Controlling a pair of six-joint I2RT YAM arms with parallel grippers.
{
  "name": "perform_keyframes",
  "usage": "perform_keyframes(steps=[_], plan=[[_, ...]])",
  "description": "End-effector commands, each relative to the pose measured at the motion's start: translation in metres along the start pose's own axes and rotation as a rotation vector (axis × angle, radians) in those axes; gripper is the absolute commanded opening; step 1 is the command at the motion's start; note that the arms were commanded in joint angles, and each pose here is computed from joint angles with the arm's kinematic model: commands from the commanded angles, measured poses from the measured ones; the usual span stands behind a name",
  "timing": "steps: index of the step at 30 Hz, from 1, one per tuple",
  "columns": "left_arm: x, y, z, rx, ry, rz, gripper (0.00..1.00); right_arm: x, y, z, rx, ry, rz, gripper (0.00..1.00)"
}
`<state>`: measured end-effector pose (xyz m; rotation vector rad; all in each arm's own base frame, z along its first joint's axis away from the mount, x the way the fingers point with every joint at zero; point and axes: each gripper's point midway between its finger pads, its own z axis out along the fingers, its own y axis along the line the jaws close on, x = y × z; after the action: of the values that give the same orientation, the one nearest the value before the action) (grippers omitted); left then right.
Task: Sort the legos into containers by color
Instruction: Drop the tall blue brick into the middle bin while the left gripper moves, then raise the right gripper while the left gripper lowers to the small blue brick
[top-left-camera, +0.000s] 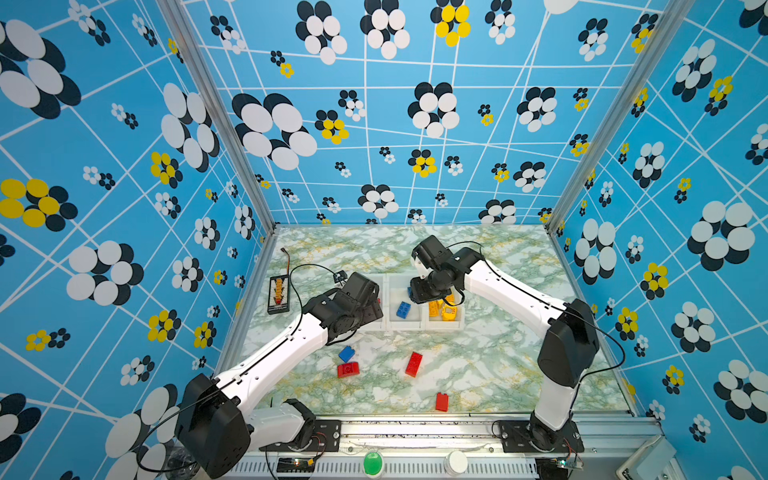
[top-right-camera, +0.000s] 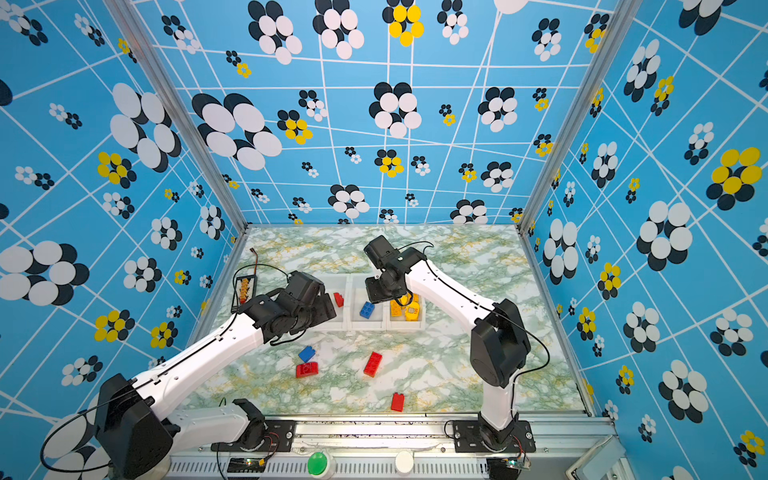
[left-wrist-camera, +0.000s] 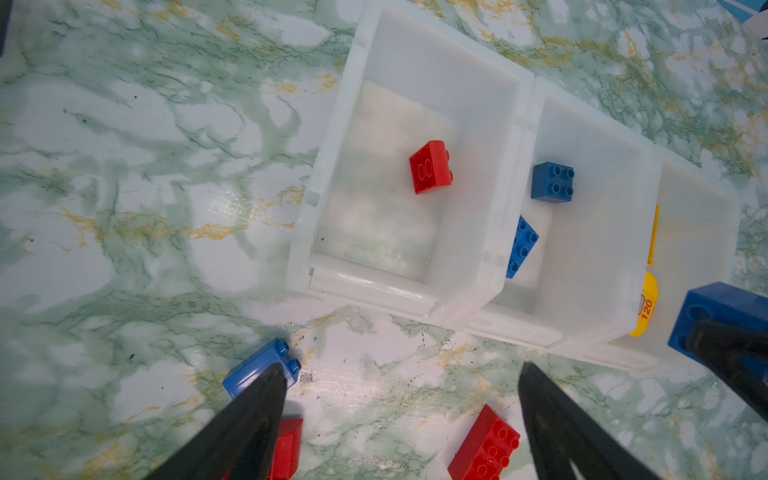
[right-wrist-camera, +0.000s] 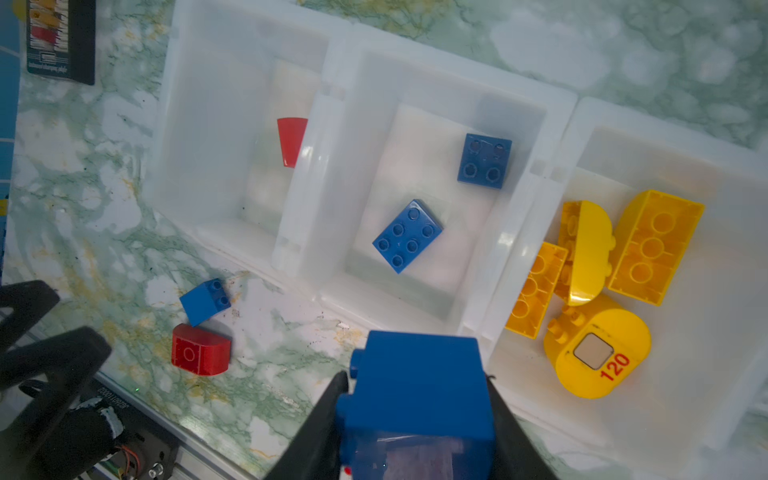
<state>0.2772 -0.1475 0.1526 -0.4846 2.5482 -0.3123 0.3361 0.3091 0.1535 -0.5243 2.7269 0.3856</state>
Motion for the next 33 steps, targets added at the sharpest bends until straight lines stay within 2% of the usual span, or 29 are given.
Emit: perform_keyframes(steps=[1, 8, 15, 19, 26, 33], plan=[[0.004, 0.017, -0.002, -0.043, 0.0, -0.011, 0.89, -0.009, 0.007, 0.01, -0.007, 0.012, -0.028, 0.41], [0.005, 0.025, -0.005, -0.046, -0.003, -0.025, 0.89, -0.022, 0.011, 0.04, 0.009, 0.047, -0.043, 0.41], [0.006, 0.03, -0.008, -0.049, -0.011, -0.037, 0.89, -0.019, 0.008, 0.066, 0.024, 0.089, -0.041, 0.42], [0.006, 0.034, -0.011, -0.056, -0.014, -0.04, 0.89, -0.014, 0.005, 0.08, 0.034, 0.115, -0.044, 0.48], [0.006, 0.038, -0.014, -0.064, -0.017, -0.045, 0.89, -0.017, 0.005, 0.077, 0.037, 0.11, -0.054, 0.64], [0.007, 0.039, -0.014, -0.066, -0.014, -0.047, 0.89, -0.019, 0.006, 0.068, 0.034, 0.097, -0.058, 0.67]])
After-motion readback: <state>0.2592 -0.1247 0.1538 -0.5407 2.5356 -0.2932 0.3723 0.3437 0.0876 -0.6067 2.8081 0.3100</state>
